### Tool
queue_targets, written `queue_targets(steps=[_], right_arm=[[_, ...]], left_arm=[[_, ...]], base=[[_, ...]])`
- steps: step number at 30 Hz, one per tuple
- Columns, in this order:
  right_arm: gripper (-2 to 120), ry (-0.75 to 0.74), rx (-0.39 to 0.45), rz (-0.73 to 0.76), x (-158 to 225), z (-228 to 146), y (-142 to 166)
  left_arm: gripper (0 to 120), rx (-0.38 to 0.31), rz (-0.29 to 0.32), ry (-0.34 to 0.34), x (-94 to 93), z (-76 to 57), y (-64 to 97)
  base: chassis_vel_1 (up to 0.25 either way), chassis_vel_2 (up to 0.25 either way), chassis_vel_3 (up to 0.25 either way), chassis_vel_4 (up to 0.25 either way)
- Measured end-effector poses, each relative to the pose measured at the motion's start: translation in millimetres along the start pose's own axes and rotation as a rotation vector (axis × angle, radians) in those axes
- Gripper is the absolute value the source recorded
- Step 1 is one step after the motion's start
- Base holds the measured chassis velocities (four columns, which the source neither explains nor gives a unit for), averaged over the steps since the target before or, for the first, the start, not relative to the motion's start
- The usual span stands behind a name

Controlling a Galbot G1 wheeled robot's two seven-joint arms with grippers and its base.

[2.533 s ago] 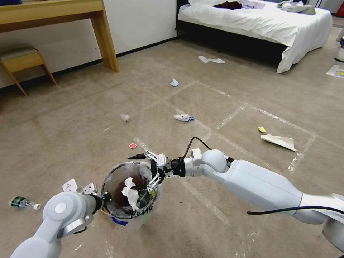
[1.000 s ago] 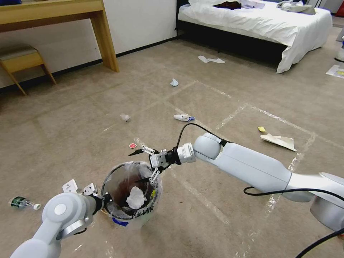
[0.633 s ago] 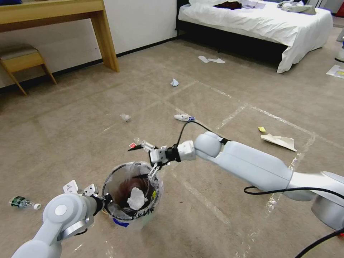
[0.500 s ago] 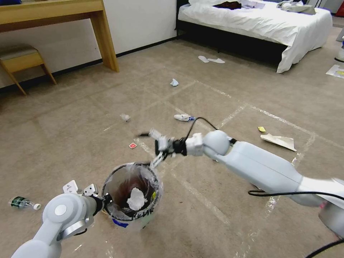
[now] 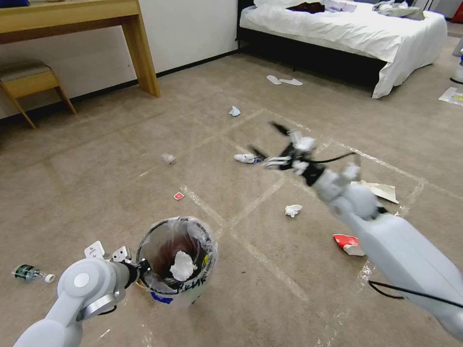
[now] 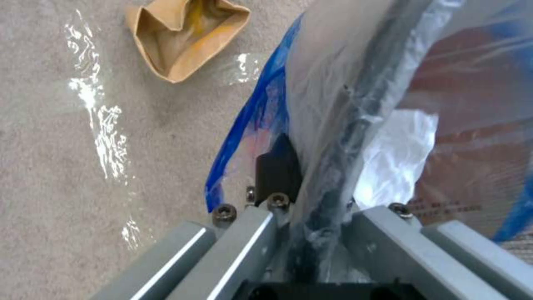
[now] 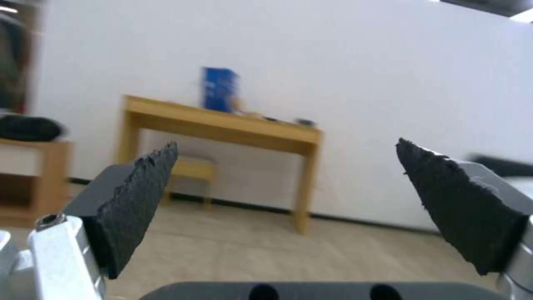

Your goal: Pick up the trash bin and place the garbage on the floor into it.

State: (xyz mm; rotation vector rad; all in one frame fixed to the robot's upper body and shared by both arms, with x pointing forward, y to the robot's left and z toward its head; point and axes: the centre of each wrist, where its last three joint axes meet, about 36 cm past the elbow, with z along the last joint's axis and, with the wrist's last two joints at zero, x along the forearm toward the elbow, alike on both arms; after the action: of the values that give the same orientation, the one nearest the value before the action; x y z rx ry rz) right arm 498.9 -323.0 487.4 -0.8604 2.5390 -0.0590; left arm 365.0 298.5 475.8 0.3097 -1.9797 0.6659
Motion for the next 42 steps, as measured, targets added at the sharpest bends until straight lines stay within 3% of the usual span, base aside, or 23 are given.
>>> queue_targets(steps=[4,9,16,21,33,42], right_arm=[[100,-0.003,-0.003,0.092,12.3,6.8,13.5],[100,0.014,0.021,0.271,57.4,6.9,30.1],[100,0.061,0.037,0.407,105.5,16.3,48.0],[100,0.096,0.088,0.547,143.3,27.4,81.4],[100,0.041,0.237,0.679,178.3,23.4,126.9],[100,0.016,0.285,0.686,190.7,11.4,128.9]], left_arm=[[0,0.017,-0.007,-0.009,7.2,6.5,6.8],[0,0.017,0.001,-0.012,9.8,11.7,4.2],[0,0.012,-0.002,-0.015,8.9,12.1,5.9],[0,0.013,0.002,-0.019,10.5,11.8,6.3],[0,0.0,0.011,-0.03,19.2,12.7,5.5],[0,-0.003,0.019,-0.026,20.6,16.6,3.5]], base=[[0.0,0.0,0.0,0.0],[0.0,0.0,0.0,0.0],[0.0,0.0,0.0,0.0],[0.0,0.0,0.0,0.0],[0.0,0.0,0.0,0.0],[0.0,0.0,0.0,0.0]])
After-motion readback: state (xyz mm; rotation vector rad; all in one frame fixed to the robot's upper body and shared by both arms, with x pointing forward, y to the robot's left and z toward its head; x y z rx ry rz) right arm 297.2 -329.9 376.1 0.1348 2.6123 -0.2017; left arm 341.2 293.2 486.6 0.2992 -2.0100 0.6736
